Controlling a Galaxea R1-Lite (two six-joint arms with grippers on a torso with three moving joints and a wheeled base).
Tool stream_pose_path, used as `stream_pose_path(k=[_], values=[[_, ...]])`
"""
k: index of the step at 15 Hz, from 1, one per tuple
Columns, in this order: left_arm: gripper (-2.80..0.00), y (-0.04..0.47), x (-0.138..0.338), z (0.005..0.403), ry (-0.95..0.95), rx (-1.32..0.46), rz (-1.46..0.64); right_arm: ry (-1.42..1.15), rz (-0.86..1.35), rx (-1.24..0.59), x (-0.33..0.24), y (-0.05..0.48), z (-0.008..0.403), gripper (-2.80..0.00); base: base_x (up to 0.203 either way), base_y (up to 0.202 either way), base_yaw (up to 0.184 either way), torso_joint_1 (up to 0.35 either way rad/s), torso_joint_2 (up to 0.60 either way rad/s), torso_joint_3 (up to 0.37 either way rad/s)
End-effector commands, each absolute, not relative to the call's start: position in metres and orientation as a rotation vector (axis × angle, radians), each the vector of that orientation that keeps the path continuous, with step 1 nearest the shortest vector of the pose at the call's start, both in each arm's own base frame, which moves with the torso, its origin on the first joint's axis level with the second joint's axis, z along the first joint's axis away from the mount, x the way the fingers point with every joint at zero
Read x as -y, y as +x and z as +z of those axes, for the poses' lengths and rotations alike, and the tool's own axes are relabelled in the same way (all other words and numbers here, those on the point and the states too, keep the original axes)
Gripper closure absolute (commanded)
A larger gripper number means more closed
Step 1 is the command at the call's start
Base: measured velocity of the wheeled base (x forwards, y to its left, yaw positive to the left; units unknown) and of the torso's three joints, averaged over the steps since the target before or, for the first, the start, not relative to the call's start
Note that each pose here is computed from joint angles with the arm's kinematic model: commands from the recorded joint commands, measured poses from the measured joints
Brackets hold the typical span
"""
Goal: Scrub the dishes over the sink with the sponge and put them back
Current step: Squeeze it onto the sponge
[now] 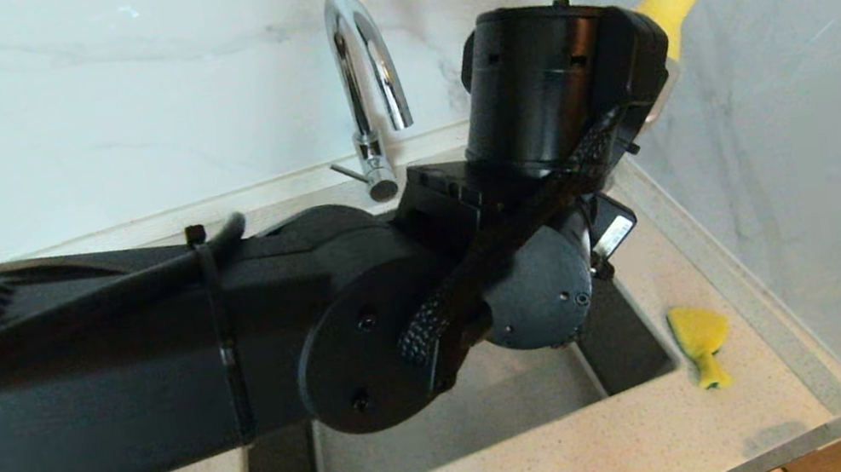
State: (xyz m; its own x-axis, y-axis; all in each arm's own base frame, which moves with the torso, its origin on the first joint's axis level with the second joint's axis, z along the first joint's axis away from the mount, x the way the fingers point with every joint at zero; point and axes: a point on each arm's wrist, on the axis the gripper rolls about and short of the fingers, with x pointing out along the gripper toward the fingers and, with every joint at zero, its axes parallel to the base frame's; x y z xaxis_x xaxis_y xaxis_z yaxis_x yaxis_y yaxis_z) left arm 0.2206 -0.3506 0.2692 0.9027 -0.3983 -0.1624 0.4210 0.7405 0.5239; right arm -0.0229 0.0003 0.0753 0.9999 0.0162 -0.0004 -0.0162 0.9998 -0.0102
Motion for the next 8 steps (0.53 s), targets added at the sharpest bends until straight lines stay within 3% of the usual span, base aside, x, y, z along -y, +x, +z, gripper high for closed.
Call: stream_pose_path(k=[1,8], values=[[0.0,0.222,0.361,0.253,0.619,-0.065,-0.459,-0.011,0.017,0.0,0.0,-0.023,0.075,0.0,0.0,0.0,0.0,0.0,0.0,0.0],[0.0,0.216,0.39,0.21,0.713,-0.115,-0.481,-0.011,0.017,0.0,0.0,-0.023,0.075,0.0,0.0,0.0,0.0,0.0,0.0,0.0]])
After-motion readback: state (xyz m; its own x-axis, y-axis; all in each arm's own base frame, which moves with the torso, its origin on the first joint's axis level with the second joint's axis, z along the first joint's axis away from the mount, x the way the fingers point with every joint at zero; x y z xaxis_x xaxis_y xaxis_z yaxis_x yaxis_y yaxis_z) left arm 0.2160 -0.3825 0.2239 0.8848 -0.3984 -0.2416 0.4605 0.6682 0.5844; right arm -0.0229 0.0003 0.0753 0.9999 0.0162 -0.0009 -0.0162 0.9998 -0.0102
